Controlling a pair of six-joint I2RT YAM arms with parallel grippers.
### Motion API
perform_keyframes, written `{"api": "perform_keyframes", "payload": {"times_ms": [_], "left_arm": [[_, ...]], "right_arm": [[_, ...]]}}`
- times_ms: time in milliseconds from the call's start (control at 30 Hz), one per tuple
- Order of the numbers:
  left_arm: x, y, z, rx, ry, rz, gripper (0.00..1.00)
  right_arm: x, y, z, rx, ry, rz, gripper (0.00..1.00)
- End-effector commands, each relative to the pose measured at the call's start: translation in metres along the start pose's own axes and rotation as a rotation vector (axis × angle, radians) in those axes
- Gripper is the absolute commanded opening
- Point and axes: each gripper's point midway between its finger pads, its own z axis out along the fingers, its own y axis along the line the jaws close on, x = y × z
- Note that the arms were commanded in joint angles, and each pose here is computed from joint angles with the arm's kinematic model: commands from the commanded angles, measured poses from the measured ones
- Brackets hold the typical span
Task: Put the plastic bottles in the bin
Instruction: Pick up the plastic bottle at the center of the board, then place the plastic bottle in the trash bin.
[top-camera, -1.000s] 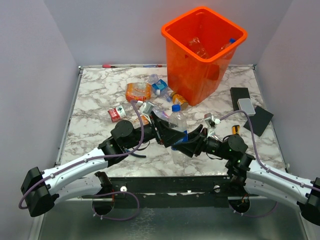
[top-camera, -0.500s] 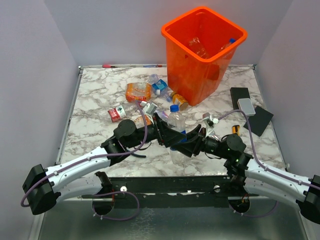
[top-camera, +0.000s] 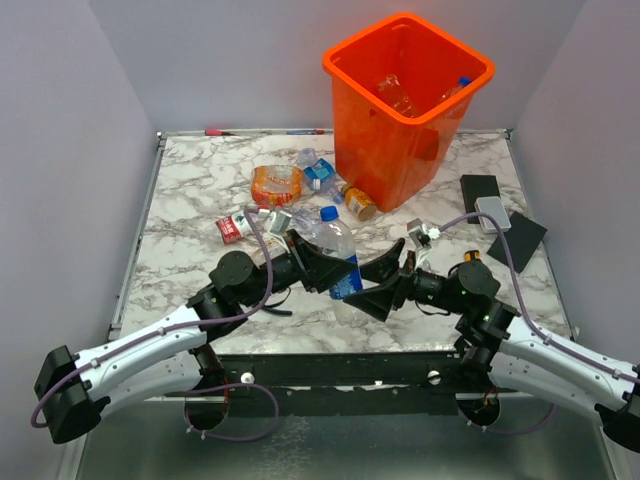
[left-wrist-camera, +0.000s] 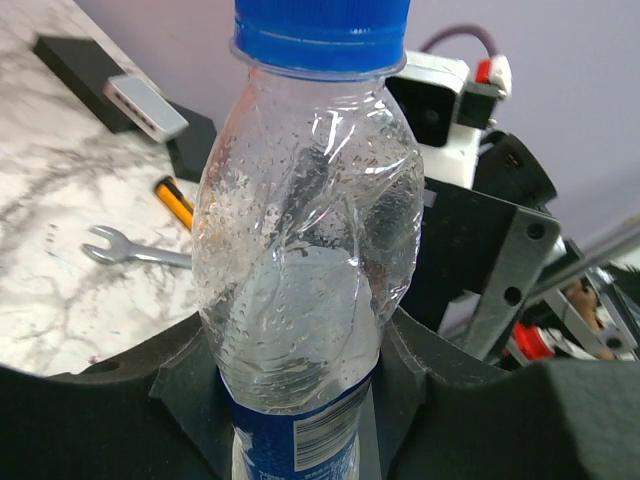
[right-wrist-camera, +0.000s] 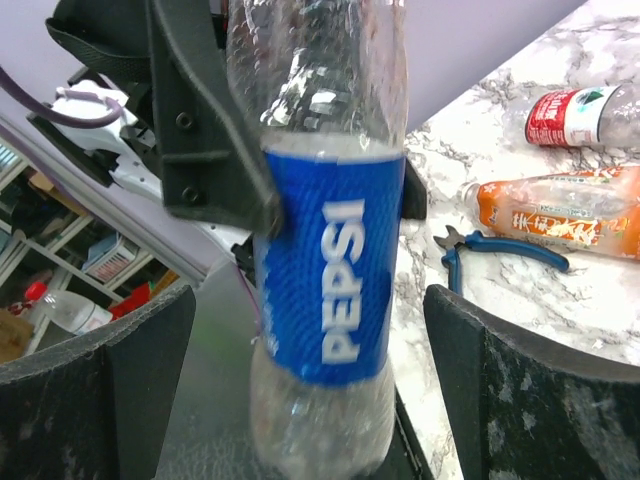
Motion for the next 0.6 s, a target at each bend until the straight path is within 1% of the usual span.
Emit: {"api": "perform_keyframes", "payload": {"times_ms": [0, 100, 200, 267, 333, 400, 500, 567], "left_arm": [[-0.037, 0.015, -0.017, -0.139, -0.178, 0.054, 0.27], [-0.055, 0.022, -0.030, -0.224, -0.237, 0.116, 0.27], [-0.062, 0.022, -0.038, -0.254, -0.233, 0.199, 0.28], [-0.054, 0.021, -0.038, -0.246, -0.173, 0.257, 0.31], [-0.042, 0.022, -0.037, -0.237, -0.090, 0.294, 0.35], [-0.033, 0.019, -0.037, -0.217, -0.032, 0.308, 0.37], [-0.023, 0.013, -0.039, -0.169, 0.010, 0.308, 0.38], [-0.020, 0.008, -0.040, -0.140, 0.026, 0.309, 0.38]], "right_arm": [[-0.011, 0.016, -0.012, 0.020, 0.038, 0.011, 1.00], [-0.032, 0.021, -0.024, 0.080, 0.012, -0.021, 1.00], [-0.065, 0.020, -0.034, 0.190, -0.053, -0.070, 1.00], [-0.097, 0.020, -0.036, 0.272, -0.106, -0.100, 1.00], [-0.122, 0.022, -0.033, 0.339, -0.102, -0.131, 1.00], [-0.145, 0.021, -0.026, 0.407, -0.090, -0.157, 1.00], [-0.163, 0.023, -0.006, 0.433, -0.044, -0.179, 0.98], [-0.166, 0.023, 0.006, 0.423, -0.028, -0.189, 0.98]]}}
